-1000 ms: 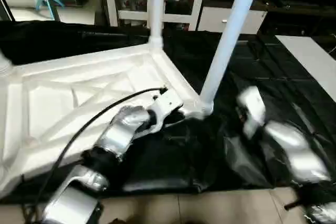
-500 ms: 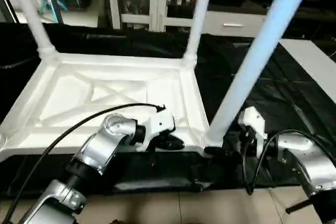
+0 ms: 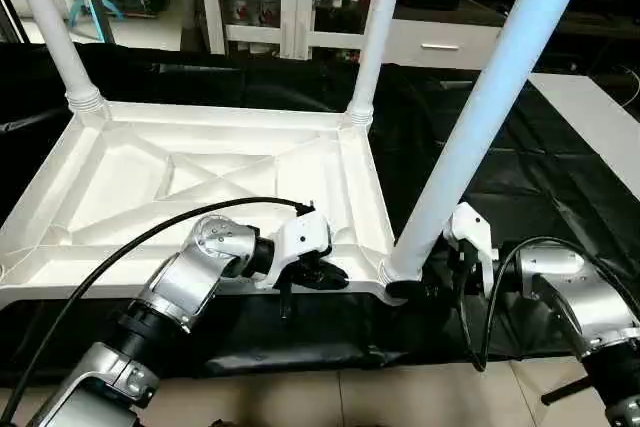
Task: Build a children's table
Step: Rotate leg to tighten
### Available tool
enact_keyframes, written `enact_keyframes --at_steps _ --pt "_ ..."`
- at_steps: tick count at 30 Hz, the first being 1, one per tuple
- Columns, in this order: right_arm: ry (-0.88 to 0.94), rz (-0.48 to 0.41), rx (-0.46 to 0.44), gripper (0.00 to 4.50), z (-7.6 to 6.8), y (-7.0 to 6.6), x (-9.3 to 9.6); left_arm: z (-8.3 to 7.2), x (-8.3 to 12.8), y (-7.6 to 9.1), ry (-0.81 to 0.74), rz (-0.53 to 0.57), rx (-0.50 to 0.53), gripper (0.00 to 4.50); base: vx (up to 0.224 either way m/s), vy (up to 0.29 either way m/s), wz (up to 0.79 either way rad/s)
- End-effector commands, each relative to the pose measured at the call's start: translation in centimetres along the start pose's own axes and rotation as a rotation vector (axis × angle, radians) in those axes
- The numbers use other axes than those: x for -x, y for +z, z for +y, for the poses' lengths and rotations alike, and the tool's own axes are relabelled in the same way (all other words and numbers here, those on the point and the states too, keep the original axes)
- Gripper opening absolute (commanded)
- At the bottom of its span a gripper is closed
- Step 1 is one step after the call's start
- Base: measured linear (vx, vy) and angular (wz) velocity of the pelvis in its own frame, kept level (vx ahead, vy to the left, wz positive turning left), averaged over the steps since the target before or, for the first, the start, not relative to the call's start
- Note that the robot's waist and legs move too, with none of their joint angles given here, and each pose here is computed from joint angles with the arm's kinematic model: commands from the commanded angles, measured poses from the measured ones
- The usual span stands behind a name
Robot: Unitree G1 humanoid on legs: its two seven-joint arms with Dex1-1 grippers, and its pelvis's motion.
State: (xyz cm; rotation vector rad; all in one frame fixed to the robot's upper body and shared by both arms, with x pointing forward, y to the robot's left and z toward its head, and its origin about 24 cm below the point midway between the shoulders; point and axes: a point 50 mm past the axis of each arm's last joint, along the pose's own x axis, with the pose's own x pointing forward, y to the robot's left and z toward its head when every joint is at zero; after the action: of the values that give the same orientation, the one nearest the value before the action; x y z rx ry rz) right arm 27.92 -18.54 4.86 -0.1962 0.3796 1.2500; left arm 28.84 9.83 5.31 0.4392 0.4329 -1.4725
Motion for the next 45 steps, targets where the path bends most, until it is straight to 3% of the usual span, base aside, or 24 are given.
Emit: enact_keyframes --at_steps 1,9,20,23,28,30,31,36,42,45 --pt "0.011 -0.002 0.021 3.55 -0.2 0.4 -0.1 -1.0 -0.8 -1.4 -0.053 0.067 0.036 0.00 0.000 0.000 0.00" --pt "0.043 0.007 0.019 2.79 -0.1 0.0 -0.5 -1.0 -0.8 -1.3 -0.053 0.070 0.034 0.00 0.000 0.000 0.00" --pt "-0.008 -0.045 -0.019 2.67 -0.6 -0.2 -0.9 -1.1 -0.8 -1.4 -0.055 0.073 0.042 0.00 0.000 0.000 0.00" --pt "-0.141 -0.100 -0.101 2.66 -1.6 -0.1 -1.7 -0.3 -1.1 -0.9 0.027 0.025 0.070 0.00 0.000 0.000 0.00" --pt "-0.408 -0.175 -0.299 2.66 -2.8 0.0 -4.6 2.5 -2.1 0.4 0.308 -0.034 0.191 0.00 0.000 0.000 0.00" --pt "-0.439 -0.185 -0.326 2.66 -2.9 0.0 -5.2 2.9 -2.3 0.6 0.344 -0.043 0.206 0.00 0.000 0.000 0.00" --pt "-0.571 -0.164 -0.345 2.66 -3.1 0.1 -7.1 4.2 -2.9 1.3 0.494 -0.045 0.228 0.00 0.000 0.000 0.00" --pt "-0.832 -0.102 -0.329 2.65 -3.4 0.6 -10.2 6.3 -3.5 3.0 0.814 -0.078 0.252 0.00 0.000 0.000 0.00" --pt "-0.864 -0.151 -0.297 2.65 -2.8 2.3 -12.7 6.5 -4.6 4.3 0.859 -0.103 0.228 0.00 0.000 0.000 0.00" --pt "-0.844 -0.237 -0.327 2.65 -2.9 3.3 -13.2 6.6 -4.7 4.6 0.856 -0.119 0.202 0.00 0.000 0.000 0.00"
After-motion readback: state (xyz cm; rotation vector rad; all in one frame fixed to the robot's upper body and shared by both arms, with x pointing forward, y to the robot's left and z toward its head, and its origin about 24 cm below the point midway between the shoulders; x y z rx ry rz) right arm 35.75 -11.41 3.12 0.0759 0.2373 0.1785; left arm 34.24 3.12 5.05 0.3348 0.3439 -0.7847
